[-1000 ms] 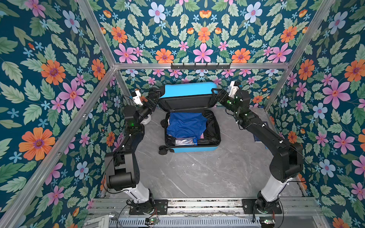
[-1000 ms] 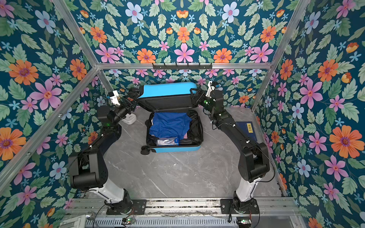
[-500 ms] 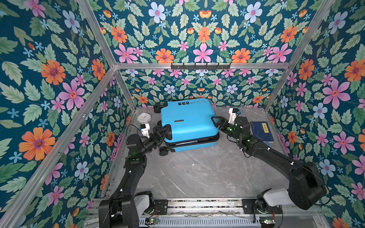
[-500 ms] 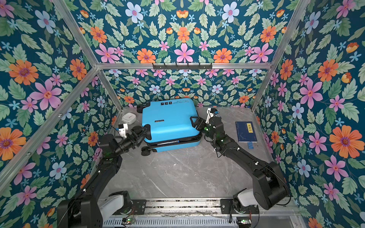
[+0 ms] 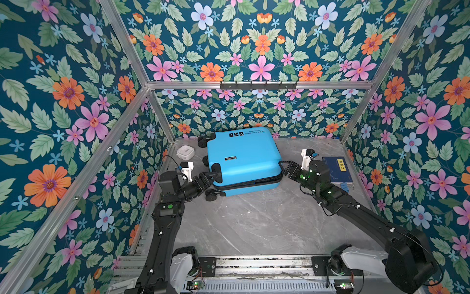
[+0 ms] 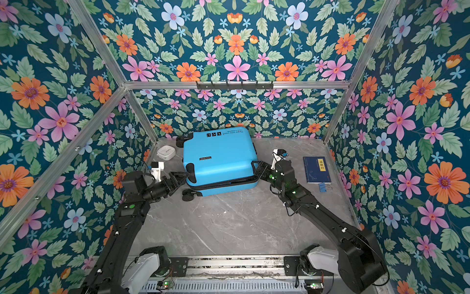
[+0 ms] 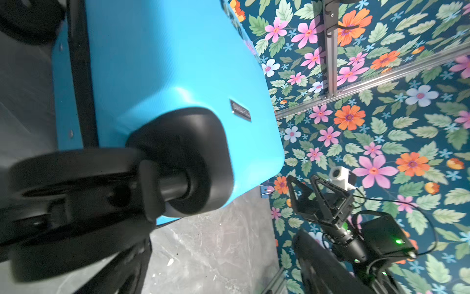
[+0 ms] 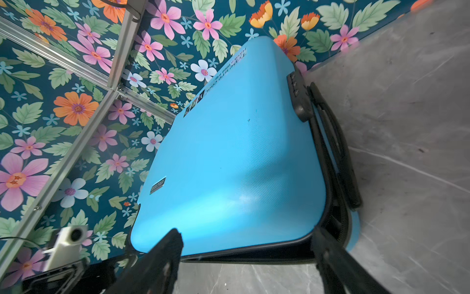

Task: Pack the luggage

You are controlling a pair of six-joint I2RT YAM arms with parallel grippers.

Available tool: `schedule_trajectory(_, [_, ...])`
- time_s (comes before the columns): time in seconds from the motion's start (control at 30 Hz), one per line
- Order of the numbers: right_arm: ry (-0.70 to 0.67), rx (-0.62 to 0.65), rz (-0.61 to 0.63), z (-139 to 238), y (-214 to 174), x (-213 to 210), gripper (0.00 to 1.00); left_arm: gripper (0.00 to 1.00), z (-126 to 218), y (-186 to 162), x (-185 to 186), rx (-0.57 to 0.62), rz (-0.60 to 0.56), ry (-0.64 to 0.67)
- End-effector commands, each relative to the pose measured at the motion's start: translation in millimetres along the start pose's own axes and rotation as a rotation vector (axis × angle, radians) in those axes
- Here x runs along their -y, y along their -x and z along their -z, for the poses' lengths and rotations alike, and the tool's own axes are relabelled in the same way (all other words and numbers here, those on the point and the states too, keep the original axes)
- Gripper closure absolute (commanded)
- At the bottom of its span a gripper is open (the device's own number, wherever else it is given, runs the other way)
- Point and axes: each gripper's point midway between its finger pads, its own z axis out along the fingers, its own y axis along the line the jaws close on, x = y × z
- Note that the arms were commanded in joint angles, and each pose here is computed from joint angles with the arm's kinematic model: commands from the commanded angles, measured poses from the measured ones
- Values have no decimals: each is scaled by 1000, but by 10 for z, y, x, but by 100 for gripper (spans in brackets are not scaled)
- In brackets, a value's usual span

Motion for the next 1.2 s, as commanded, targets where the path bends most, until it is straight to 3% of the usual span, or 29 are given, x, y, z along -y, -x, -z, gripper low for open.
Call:
schedule_trajectory(0.0, [-151, -50, 83, 131, -38, 210, 19, 9, 133, 53, -113, -24, -137, 177])
schedule_trajectory(0.13, [-278, -126, 121, 227, -84, 366, 22, 12, 140, 395, -331, -5, -209, 373])
schedule_trajectory(0.3, [-302, -212, 107, 234, -264, 447, 28, 26, 54, 702, -900, -26, -238, 639])
schedule_trajectory(0.4, [-306, -237, 67, 248, -382, 517, 29, 31, -43, 765, -1147, -37, -227, 706])
schedule_trajectory(0.87, [-355, -355, -31, 156, -900, 885, 30, 33, -353, 707, -1182, -106, -231, 601])
schedule_trajectory(1.17, [-401, -366, -31, 171, -984, 1034, 31, 46, -622, 160, -902, -275, -253, 433])
